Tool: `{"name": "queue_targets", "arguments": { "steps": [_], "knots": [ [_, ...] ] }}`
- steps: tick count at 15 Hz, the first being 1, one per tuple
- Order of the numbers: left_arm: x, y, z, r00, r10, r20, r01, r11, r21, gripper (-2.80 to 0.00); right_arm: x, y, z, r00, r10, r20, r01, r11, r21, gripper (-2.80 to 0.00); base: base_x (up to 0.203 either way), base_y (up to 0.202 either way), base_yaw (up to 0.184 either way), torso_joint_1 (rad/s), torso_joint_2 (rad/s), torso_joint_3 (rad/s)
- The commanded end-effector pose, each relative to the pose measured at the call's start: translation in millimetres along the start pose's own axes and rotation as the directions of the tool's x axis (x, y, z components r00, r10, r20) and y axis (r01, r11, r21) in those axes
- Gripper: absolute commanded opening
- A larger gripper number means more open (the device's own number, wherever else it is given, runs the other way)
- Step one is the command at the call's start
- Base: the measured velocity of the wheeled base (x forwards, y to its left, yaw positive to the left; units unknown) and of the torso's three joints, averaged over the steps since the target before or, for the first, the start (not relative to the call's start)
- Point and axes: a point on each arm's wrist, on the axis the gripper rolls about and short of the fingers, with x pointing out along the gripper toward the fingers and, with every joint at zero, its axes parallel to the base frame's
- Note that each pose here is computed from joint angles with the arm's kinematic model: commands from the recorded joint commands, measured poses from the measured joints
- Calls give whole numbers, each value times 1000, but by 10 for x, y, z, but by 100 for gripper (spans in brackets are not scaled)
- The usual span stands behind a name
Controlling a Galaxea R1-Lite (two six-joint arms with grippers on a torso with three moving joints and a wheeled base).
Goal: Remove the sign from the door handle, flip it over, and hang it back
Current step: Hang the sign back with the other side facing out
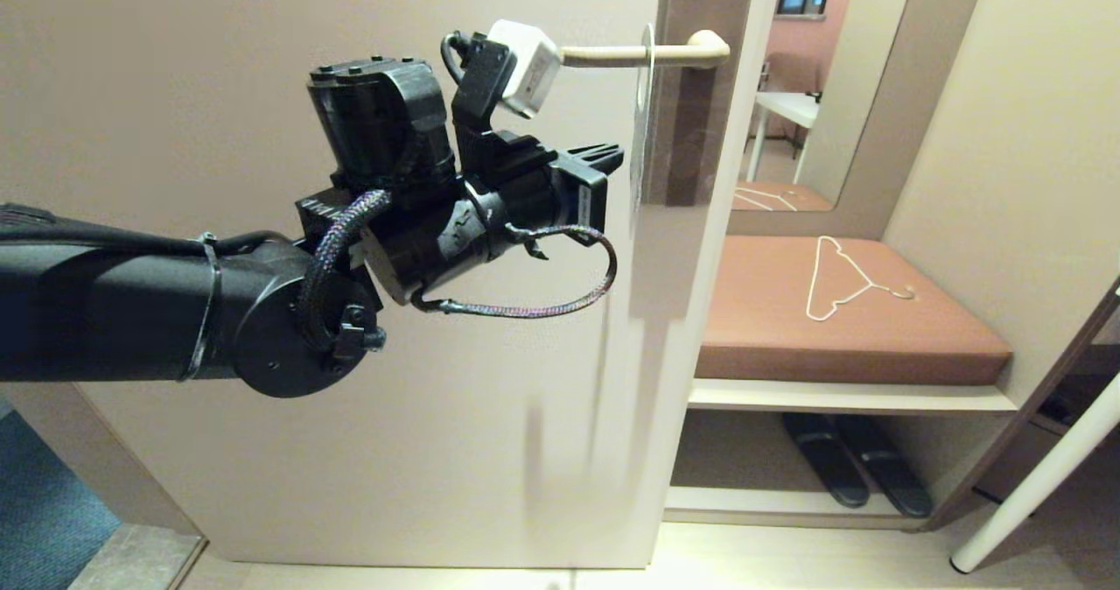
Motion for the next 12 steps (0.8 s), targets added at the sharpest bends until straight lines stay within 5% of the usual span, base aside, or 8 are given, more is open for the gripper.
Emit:
{"name": "queue_targets", "arguments": {
  "steps": [1,8,12],
  "knots": [
    [58,-4,-85,1000,-3,-14,3,1000,-2,-280,1,0,-1,1000,1,-3,-1,1000,0,-280,0,0,0,0,0,0],
    [312,-52,-26,999,-19,44,19,1000,3,-280,1,0,-1,1000,1,-3,-1,1000,0,-280,0,0,0,0,0,0],
    [450,-252,-56,996,-67,54,67,998,-3,-280,1,0,-1,1000,1,-3,-1,1000,0,-280,0,0,0,0,0,0]
  ]
}}
